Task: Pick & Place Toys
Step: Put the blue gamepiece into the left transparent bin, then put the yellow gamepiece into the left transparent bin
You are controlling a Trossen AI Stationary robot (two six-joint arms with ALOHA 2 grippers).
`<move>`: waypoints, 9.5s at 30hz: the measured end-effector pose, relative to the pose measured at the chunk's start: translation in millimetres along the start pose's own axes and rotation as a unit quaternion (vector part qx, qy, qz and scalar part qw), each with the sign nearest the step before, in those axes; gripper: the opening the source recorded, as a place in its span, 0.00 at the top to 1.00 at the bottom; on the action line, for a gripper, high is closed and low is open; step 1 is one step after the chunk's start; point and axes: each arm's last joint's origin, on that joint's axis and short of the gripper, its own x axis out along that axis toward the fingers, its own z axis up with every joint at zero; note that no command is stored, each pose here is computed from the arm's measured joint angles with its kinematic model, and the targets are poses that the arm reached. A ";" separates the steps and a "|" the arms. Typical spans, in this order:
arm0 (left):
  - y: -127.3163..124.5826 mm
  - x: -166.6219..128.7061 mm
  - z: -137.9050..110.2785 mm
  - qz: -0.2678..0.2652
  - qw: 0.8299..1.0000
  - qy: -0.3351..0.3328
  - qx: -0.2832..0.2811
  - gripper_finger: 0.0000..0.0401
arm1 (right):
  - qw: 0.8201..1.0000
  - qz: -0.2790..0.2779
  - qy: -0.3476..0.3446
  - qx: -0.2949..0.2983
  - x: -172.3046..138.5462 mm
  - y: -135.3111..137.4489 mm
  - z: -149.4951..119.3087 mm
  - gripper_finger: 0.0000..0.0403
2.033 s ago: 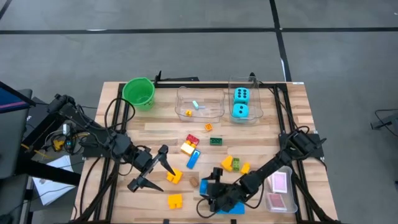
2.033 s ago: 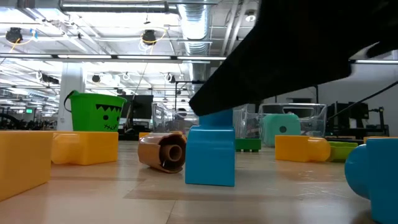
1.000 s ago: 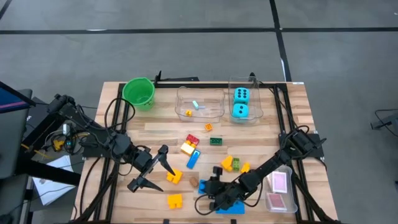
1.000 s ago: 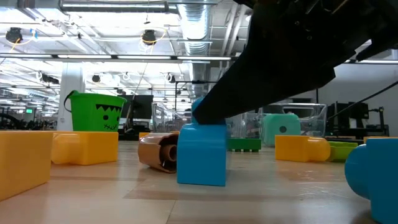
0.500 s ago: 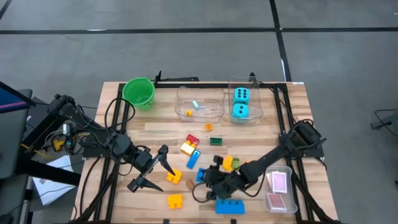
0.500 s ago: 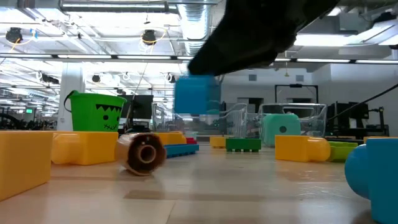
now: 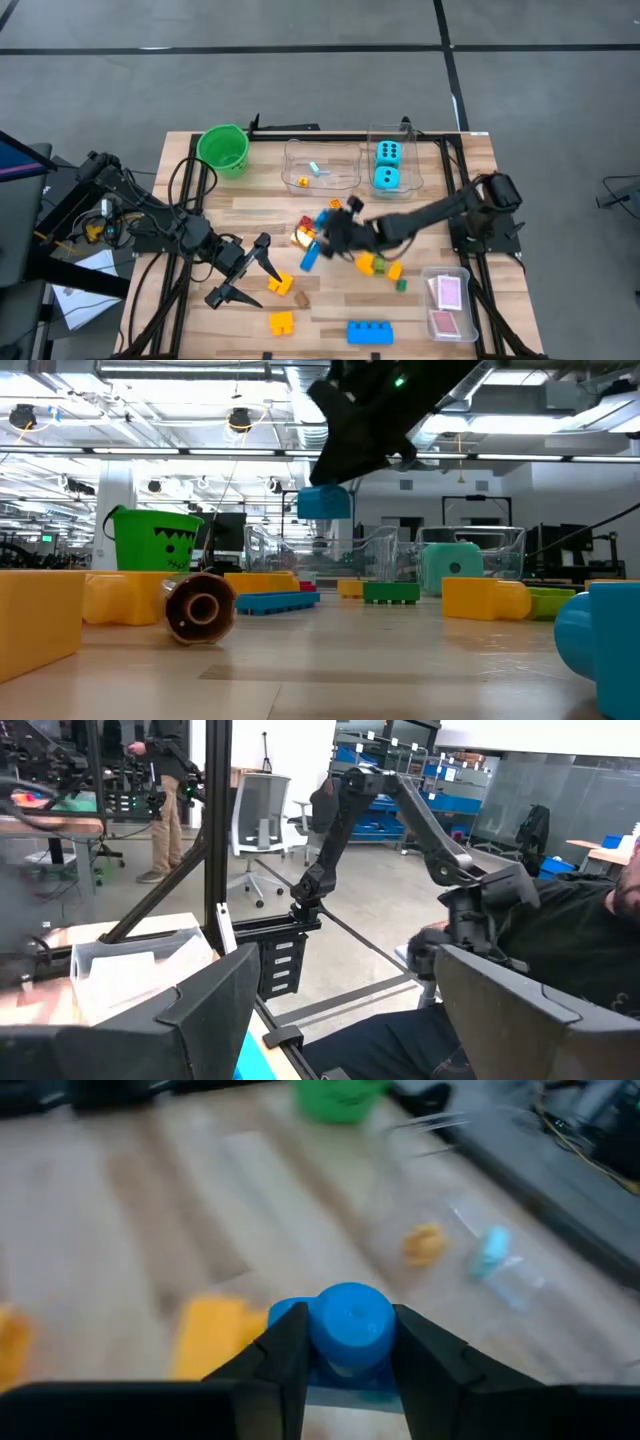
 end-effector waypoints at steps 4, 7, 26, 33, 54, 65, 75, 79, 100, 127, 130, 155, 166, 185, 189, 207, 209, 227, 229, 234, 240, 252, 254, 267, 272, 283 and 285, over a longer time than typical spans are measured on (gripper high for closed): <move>0.0 0.0 -0.3 0.000 1.000 0.002 -0.004 0.26 | 0.998 -0.043 -0.003 0.044 22.3 -37.6 18.2 0.72; 0.4 0.0 -2.4 0.004 1.000 0.012 -0.015 0.26 | 0.995 -0.055 -0.010 0.084 39.4 -62.4 28.8 0.73; -28.0 1.0 -14.8 0.078 0.995 0.035 -0.054 0.26 | 0.980 -0.087 0.026 0.179 90.1 -170.0 40.0 0.72; -30.4 1.4 -14.6 0.086 0.994 0.028 -0.064 0.26 | 0.981 -0.092 0.028 0.168 90.3 -171.1 39.7 0.72; -29.1 3.4 -15.6 0.093 0.993 0.026 -0.062 0.26 | 0.975 -0.157 0.057 0.145 87.1 -171.3 30.7 0.71; -29.1 3.4 -15.8 0.093 0.993 0.027 -0.061 0.26 | 0.977 -0.164 0.050 0.123 86.5 -169.6 32.2 0.58; -29.1 3.3 -15.7 0.093 0.993 0.027 -0.061 0.26 | 0.984 -0.154 0.025 0.088 82.8 -155.1 37.0 0.51; -28.8 2.9 -18.2 0.096 0.993 0.040 -0.059 0.26 | 0.990 -0.127 0.016 0.054 72.1 -135.7 39.8 0.50; -26.6 2.1 -21.8 0.127 0.989 0.053 -0.051 0.26 | 0.964 0.228 -0.012 -0.133 -104.2 48.9 -11.3 0.54; -15.0 50.9 -126.5 0.195 0.940 0.276 0.050 0.26 | 0.952 0.278 -0.028 -0.122 -170.8 81.5 -48.3 0.54; -10.4 54.0 -136.0 0.206 0.934 0.291 0.041 0.26 | 0.953 0.273 -0.025 -0.128 -168.4 82.5 -50.5 0.54; 21.1 35.3 -169.3 0.321 0.846 0.413 -0.103 0.26 | 0.957 0.248 -0.001 -0.153 -150.5 87.3 -62.3 0.54; 2.3 30.5 -173.3 0.349 0.828 0.402 -0.177 0.23 | 0.957 0.248 -0.002 -0.152 -150.6 87.4 -62.1 0.54; 11.0 0.1 -205.2 0.430 0.789 0.377 -0.227 0.22 | 0.958 0.246 -0.001 -0.150 -148.9 86.6 -61.1 0.54; 11.8 0.2 -205.1 0.430 0.795 0.372 -0.211 0.18 | 0.957 0.246 -0.001 -0.151 -148.8 86.6 -61.0 0.54; 38.5 -19.4 -212.0 0.488 0.763 0.395 -0.153 0.01 | 0.957 0.248 0.000 -0.151 -148.9 86.6 -61.0 0.54; 42.6 -25.6 -218.1 0.488 0.763 0.392 -0.163 0.01 | 0.957 0.248 0.000 -0.151 -149.0 86.6 -60.9 0.54; 52.0 -61.6 -242.0 0.460 0.826 0.308 -0.105 0.01 | 0.957 0.248 0.000 -0.152 -149.3 86.6 -61.3 0.54; 54.8 -62.0 -241.7 0.456 0.832 0.300 -0.101 0.01 | 0.957 0.248 0.000 -0.152 -149.3 86.6 -61.3 0.54; 64.2 -64.1 -239.9 0.455 0.840 0.276 -0.102 0.01 | 0.956 0.251 0.002 -0.152 -149.4 86.7 -61.4 0.54; 71.5 -62.1 -236.0 0.445 0.851 0.263 -0.097 0.01 | 0.954 0.257 0.006 -0.153 -149.5 87.0 -61.5 0.54; 73.7 -60.2 -233.6 0.441 0.855 0.244 -0.123 0.10 | 0.954 0.256 0.007 -0.155 -149.4 86.7 -61.9 0.54; 73.7 -59.9 -233.4 0.442 0.855 0.240 -0.129 0.15 | 0.954 0.256 0.007 -0.155 -149.4 86.7 -61.9 0.54; 73.4 -59.1 -232.9 0.443 0.854 0.231 -0.147 0.68 | 0.954 0.257 0.008 -0.155 -149.4 86.7 -61.9 0.54; 73.1 -58.4 -232.5 0.440 0.855 0.230 -0.149 0.93 | 0.954 0.257 0.008 -0.155 -149.4 86.7 -61.9 0.54; 70.4 -57.0 -230.5 0.444 0.858 0.218 -0.141 0.99 | 0.954 0.257 0.008 -0.154 -149.4 86.7 -61.9 0.54; 68.1 -56.0 -227.7 0.438 0.863 0.210 -0.140 0.99 | 0.954 0.257 0.008 -0.155 -149.5 86.8 -62.0 0.54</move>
